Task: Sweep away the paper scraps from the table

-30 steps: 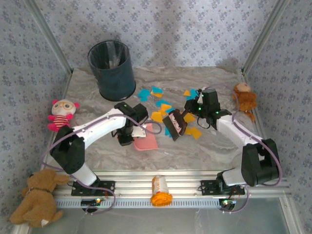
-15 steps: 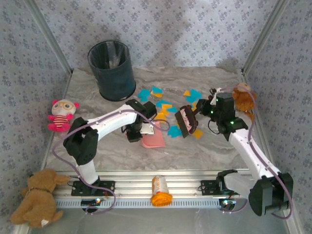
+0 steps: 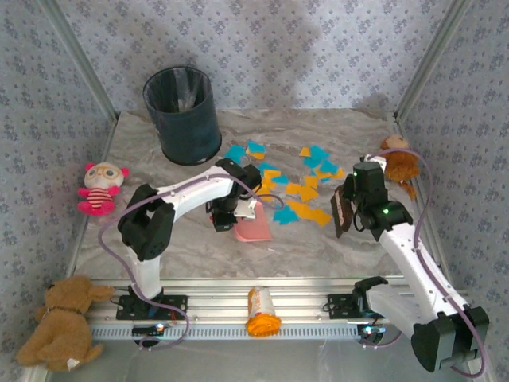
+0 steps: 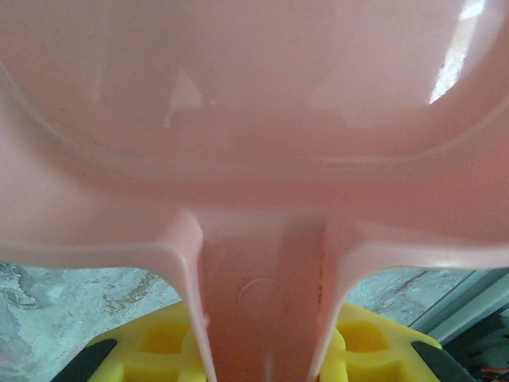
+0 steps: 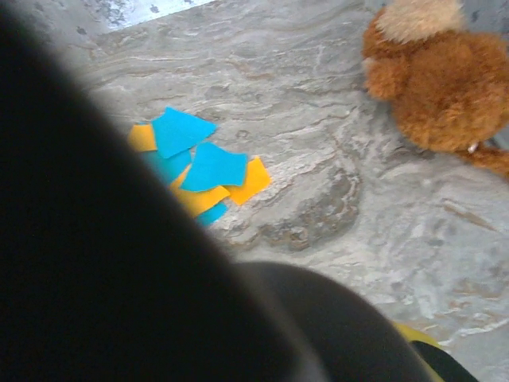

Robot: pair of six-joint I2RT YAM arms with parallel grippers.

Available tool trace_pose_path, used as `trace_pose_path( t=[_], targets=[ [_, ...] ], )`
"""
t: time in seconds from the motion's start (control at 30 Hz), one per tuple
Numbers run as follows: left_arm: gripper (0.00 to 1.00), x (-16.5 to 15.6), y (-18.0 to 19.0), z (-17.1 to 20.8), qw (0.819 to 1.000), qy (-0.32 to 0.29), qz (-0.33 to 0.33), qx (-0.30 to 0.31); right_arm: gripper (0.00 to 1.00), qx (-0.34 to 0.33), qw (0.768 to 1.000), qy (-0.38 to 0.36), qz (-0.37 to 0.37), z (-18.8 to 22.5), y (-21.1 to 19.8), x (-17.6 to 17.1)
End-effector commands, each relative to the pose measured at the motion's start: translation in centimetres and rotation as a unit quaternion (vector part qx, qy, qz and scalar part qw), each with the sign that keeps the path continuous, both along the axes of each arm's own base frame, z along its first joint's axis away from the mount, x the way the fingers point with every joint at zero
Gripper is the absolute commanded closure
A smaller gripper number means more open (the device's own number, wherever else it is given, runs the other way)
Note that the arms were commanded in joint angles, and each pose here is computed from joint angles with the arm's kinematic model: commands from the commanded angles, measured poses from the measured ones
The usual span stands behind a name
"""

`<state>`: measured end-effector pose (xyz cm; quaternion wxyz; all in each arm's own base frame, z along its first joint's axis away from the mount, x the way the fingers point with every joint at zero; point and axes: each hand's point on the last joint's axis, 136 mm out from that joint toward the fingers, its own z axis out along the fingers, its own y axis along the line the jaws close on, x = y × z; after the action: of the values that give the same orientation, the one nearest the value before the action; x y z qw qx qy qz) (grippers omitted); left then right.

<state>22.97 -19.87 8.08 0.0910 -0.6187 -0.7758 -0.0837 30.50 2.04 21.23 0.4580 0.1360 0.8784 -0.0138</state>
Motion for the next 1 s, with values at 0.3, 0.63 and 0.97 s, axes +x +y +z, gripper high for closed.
trace_pose_path(
  t=[0.3, 0.63, 0.97],
  targets=[
    [1.00, -0.6, -0.9, 0.1, 0.999, 0.043, 0.004, 0.010, 1.00, -0.085, 0.996, -0.012, -0.006, 0.4, 0.9, 0.2],
    [1.00, -0.5, -1.1, -0.4, 0.999, 0.050, 0.009, 0.015, 1.00, -0.028, 0.999, -0.018, 0.041, -1.0, 4.8, 1.3],
    [1.00, -0.4, -1.4, -1.0, 0.998, 0.059, 0.015, 0.018, 1.00, 0.007, 0.997, -0.020, 0.075, -1.5, 7.7, 1.9]
  ],
)
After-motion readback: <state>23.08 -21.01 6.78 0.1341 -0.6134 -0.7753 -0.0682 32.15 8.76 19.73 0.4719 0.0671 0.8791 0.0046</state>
